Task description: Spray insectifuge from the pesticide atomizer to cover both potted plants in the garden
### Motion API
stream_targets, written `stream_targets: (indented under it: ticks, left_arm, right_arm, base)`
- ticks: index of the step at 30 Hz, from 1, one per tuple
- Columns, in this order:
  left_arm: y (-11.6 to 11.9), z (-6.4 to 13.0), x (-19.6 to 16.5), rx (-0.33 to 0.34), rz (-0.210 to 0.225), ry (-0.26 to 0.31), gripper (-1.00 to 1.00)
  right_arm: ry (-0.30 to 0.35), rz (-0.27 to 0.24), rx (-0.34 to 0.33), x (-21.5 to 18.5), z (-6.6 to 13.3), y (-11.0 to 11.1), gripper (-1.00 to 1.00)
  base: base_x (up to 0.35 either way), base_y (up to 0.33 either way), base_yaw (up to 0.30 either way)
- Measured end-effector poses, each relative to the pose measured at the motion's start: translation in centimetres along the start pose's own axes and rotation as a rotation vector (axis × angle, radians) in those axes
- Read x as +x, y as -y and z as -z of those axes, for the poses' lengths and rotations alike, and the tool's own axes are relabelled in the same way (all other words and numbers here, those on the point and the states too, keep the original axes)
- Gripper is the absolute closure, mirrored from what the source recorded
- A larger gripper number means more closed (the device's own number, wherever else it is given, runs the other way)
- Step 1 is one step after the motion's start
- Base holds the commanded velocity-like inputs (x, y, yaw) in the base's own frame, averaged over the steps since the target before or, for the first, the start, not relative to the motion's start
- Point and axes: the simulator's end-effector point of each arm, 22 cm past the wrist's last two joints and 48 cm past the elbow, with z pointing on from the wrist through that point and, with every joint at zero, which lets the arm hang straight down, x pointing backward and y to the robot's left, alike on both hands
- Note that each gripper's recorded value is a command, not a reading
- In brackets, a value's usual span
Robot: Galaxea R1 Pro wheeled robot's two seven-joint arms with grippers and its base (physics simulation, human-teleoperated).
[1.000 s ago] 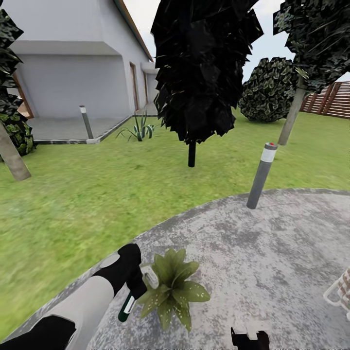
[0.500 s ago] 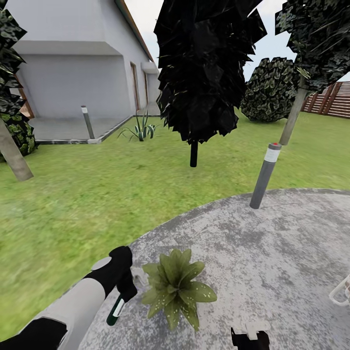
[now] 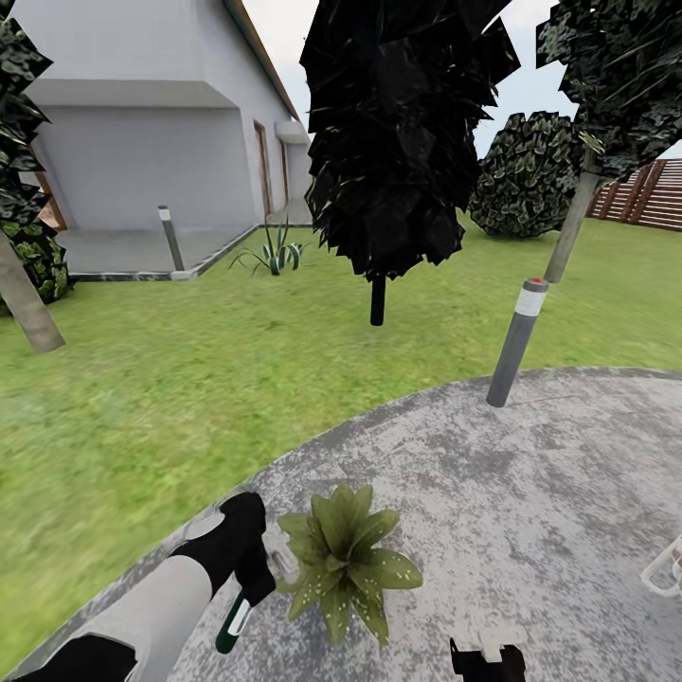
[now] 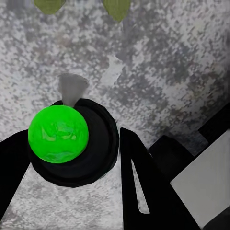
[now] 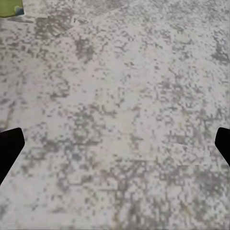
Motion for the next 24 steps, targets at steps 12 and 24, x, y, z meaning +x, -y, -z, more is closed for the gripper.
stream_targets:
  ticks: [12,24]
  left_arm:
    - [-2.5,-0.1,2.6,-0.026,0.04,-0.025,1.0]
    - [-2.1,-0.1,2.1,-0.017,0.041,-0.013,1.0]
  right_arm:
    - [-0.001,0.0,0.0,0.0,0.0,0.0,-1.0]
    - [0.0,0.0,0.0,0.0,0.0,0.0,-1.0]
  base:
    - [0.0,0.0,-0.118]
    - [0.024,0.028,-0.139]
